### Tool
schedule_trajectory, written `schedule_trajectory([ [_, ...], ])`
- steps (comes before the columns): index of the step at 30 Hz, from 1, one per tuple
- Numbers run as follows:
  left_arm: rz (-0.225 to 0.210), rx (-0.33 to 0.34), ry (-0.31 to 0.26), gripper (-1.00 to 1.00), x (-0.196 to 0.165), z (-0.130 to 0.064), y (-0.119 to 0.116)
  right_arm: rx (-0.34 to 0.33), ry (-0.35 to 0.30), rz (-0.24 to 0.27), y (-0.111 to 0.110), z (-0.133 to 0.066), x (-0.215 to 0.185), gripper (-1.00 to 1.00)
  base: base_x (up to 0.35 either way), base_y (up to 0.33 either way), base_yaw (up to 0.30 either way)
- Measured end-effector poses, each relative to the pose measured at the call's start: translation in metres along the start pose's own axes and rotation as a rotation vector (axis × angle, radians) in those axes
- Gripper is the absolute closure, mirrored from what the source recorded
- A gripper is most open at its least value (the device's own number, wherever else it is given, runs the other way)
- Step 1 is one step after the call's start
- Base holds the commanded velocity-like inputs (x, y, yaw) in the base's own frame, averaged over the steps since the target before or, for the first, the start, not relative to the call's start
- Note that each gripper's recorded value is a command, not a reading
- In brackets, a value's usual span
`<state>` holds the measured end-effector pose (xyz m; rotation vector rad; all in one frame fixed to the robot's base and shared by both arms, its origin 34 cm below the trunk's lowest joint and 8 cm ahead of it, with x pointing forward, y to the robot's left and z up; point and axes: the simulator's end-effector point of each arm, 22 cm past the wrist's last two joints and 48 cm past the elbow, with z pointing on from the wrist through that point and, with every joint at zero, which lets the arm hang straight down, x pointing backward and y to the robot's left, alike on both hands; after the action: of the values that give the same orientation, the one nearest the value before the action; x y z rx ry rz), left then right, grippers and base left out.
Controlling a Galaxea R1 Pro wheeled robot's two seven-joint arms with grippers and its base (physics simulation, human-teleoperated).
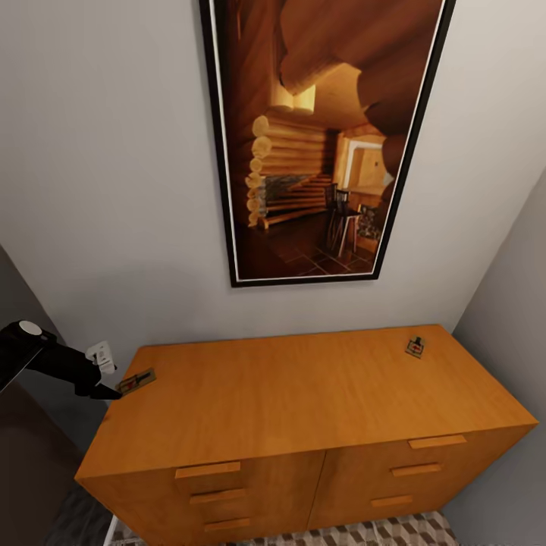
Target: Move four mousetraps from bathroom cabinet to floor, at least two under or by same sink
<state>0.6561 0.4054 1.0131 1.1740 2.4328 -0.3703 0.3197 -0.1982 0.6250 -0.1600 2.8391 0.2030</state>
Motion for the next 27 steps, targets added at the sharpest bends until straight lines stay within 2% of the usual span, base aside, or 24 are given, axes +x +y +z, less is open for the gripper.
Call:
schedule_trajectory([
  [27,-0.014,0.024,0.02,-1.0,0.008,0.017,0.001,-0.003,0.033,0.005,0.001,0.003,0.014,-1.0,0.003,0.001,0.0],
])
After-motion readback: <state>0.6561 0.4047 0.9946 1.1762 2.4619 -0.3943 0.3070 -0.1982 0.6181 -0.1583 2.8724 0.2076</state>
